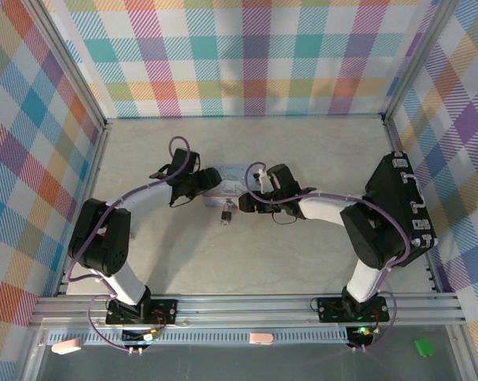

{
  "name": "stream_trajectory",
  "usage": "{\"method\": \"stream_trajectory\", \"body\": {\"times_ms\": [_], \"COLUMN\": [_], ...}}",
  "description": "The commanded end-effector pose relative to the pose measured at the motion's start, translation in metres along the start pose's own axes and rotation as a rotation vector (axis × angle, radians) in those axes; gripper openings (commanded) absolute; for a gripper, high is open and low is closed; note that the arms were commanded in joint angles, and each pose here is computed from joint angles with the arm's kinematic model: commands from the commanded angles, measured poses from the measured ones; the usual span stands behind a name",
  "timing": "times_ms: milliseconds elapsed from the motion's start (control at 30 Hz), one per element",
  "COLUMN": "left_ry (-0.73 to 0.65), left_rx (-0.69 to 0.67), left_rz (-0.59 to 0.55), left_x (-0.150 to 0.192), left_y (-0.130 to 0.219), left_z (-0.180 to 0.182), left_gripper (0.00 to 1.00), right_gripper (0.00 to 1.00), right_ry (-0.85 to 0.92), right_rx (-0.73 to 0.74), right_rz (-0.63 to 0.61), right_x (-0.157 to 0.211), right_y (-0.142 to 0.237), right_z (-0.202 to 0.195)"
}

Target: Unlock the padlock with the key

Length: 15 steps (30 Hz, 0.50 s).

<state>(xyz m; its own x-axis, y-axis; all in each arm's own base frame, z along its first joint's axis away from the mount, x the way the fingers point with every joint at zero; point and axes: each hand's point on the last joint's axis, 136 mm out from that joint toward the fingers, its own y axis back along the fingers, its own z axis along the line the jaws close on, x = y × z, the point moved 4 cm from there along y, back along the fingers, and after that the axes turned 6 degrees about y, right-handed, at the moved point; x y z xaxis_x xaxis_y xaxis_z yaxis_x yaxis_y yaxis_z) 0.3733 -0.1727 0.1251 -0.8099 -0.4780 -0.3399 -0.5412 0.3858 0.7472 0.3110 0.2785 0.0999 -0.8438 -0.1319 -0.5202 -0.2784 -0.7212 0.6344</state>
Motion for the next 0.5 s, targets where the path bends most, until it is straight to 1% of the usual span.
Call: {"method": "stream_trajectory", "body": {"times_ms": [0, 100, 167, 300, 467], "left_ry": [0.013, 0.025, 0.034, 0.064, 0.064], "left_rx": [0.008, -0.013, -0.043, -0.123, -0.124], "left_rz": [0.041, 0.043, 0.032, -0.02, -0.023], "left_x": [0.025, 0.04, 0.046, 0.046, 0.043], "left_y": [-0.006, -0.007, -0.006, -0.003, -0.002], "left_z": [-0.003, -0.002, 0.003, 0.02, 0.017], "left_gripper": [0.68, 0.67, 0.67, 0.67, 0.67], "right_gripper": [0.57, 0.56, 0.55, 0.54, 0.54], "right_ry": [0.037, 0.028, -0.011, -0.092, -0.123], "right_rx": [-0.005, -0.027, -0.059, -0.097, -0.088], "right_rz": [0.004, -0.001, -0.016, -0.068, -0.134], "right_x": [-0.008, -0.005, 0.001, 0.021, 0.036], "right_y": [0.005, 0.009, 0.01, 0.008, 0.002], "right_z": [-0.008, -0.008, -0.006, -0.005, 0.005]}}
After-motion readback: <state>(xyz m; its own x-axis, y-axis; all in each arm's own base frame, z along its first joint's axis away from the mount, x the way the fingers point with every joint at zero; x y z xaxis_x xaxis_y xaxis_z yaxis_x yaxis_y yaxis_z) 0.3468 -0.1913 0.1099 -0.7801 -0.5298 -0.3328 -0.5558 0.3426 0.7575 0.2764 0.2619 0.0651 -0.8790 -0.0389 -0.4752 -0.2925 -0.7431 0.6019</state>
